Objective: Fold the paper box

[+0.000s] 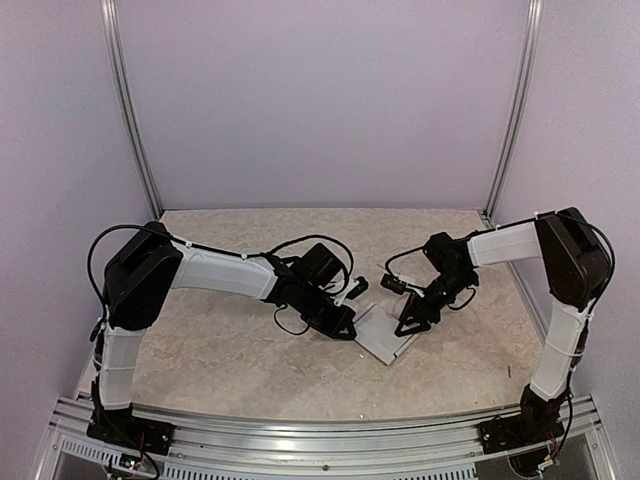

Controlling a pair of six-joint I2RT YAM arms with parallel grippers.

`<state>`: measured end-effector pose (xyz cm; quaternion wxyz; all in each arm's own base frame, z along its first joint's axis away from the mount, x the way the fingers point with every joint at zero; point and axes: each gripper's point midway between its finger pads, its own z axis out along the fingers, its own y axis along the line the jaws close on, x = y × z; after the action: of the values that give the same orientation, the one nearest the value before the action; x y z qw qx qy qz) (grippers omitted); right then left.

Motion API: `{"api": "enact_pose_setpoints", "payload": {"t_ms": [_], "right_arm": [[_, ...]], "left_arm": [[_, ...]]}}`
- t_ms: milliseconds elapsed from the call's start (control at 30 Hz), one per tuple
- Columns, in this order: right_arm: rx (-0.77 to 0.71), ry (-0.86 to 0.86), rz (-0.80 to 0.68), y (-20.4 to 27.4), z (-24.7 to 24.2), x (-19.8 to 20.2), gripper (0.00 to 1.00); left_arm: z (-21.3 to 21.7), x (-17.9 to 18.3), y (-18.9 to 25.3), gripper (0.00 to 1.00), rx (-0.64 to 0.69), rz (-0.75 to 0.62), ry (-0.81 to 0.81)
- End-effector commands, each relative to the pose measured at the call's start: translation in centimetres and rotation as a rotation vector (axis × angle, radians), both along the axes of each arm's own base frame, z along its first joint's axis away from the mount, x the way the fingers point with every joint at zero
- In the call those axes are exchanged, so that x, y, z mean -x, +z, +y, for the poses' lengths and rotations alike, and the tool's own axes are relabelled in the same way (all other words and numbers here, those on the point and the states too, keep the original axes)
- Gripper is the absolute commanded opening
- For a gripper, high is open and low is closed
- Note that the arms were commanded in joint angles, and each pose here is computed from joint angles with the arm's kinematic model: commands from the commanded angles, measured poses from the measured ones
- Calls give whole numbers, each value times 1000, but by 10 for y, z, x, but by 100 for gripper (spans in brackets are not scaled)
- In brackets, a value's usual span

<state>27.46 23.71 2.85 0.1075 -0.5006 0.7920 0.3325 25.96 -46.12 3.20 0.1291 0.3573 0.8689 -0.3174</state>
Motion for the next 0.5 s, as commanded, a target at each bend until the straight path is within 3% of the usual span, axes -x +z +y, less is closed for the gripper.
{"api": "enact_pose_setpoints", "payload": {"t_ms": [0, 167, 467], "right_arm": [[103, 17, 38, -33, -13, 8, 47], [103, 17, 42, -33, -13, 9, 47], [106, 15, 38, -33, -13, 8, 47]], "left_arm": [[7, -8, -37, 0, -61, -10, 14], [7, -9, -31, 0, -55, -21, 15], [27, -13, 22, 0, -60, -128, 48]]}}
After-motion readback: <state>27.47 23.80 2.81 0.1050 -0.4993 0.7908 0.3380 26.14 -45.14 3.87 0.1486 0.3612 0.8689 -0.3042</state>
